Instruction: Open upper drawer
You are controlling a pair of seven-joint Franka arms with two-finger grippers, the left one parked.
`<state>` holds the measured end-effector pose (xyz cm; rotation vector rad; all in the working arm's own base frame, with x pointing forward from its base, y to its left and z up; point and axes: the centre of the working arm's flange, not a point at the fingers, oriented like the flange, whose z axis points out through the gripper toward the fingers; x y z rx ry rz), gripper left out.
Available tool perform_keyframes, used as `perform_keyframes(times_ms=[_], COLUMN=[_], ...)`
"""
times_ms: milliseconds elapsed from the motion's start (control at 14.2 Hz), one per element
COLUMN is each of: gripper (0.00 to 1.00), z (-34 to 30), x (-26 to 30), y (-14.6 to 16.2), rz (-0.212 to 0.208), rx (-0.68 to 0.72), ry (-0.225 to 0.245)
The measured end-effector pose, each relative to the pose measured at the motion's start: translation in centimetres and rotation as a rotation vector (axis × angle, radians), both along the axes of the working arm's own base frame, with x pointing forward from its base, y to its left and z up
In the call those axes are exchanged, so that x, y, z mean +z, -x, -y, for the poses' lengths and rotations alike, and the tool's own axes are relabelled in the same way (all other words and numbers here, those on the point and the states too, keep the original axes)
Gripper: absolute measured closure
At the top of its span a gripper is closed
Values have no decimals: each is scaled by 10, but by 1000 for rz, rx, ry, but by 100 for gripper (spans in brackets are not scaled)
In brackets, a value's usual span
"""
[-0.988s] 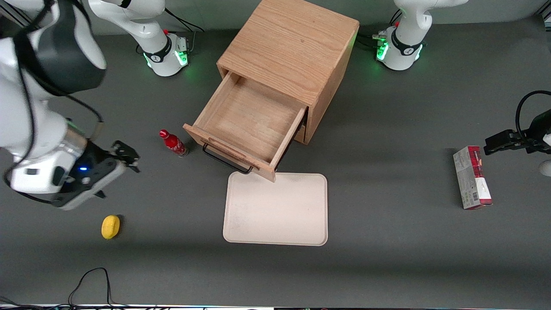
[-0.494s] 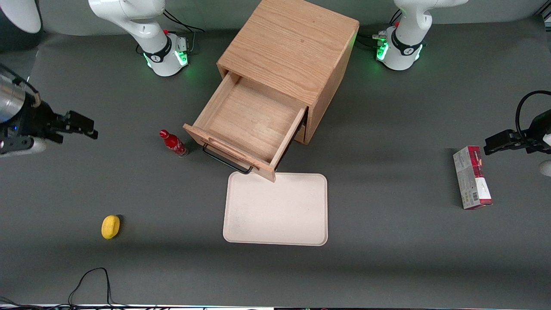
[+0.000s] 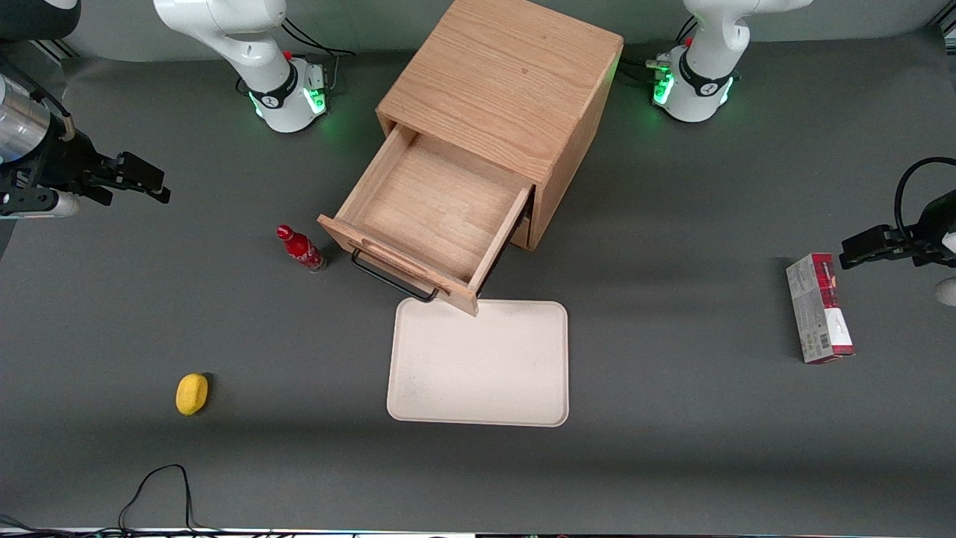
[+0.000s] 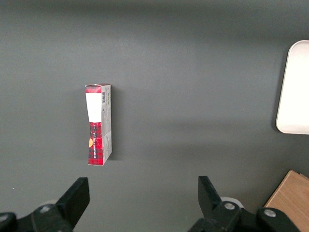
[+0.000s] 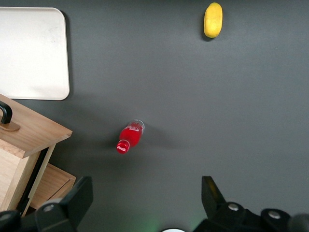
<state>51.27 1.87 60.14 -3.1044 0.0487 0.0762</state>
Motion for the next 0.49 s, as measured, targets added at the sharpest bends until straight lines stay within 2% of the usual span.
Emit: perform_keyframes(times_ms=[494], gripper=[0], z=[-6], x=[-11], y=[-12], rz=[-4], rx=[-54], ry=[12])
